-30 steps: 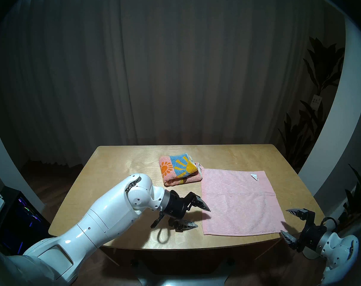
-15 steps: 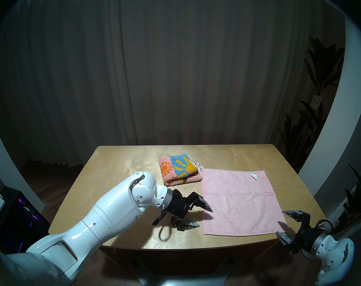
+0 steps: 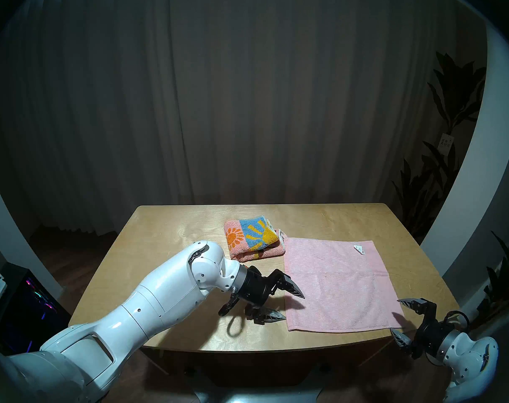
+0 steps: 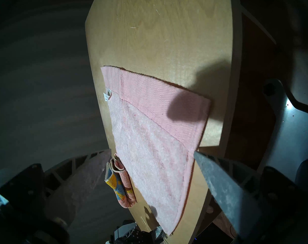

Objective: Fold each towel twice and stack them on table

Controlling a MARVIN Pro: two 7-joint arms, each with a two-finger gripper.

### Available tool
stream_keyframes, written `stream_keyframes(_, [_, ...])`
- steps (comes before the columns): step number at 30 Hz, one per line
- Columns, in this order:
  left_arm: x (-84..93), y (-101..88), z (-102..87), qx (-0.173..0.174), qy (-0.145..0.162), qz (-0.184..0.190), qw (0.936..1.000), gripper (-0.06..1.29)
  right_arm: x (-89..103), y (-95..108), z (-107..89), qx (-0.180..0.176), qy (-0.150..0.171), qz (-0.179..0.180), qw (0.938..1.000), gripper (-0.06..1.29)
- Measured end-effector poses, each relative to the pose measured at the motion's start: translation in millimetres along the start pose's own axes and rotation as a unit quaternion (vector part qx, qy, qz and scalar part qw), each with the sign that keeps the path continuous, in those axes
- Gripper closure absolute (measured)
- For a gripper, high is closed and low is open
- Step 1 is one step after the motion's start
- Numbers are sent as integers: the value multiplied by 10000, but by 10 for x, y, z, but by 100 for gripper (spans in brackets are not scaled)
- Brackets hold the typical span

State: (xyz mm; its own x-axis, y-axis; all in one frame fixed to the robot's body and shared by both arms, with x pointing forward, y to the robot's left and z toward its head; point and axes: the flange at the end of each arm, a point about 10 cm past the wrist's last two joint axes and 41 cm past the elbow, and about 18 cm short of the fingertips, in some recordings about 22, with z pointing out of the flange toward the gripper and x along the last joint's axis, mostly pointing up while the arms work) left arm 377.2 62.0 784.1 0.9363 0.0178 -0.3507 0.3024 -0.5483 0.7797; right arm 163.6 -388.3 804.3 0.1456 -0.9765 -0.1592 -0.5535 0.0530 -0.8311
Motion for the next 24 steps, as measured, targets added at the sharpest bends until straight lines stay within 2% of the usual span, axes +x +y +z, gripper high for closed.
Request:
stream_keyframes(16, [-19,36,30,109,36,16,9999,4,12,69,-85,-137,35,40,9999,0])
stream_keyframes(24, [-51,-9,-78,205,207,-27,9996,6,10,78,-96,-134,-5,34,9999,0])
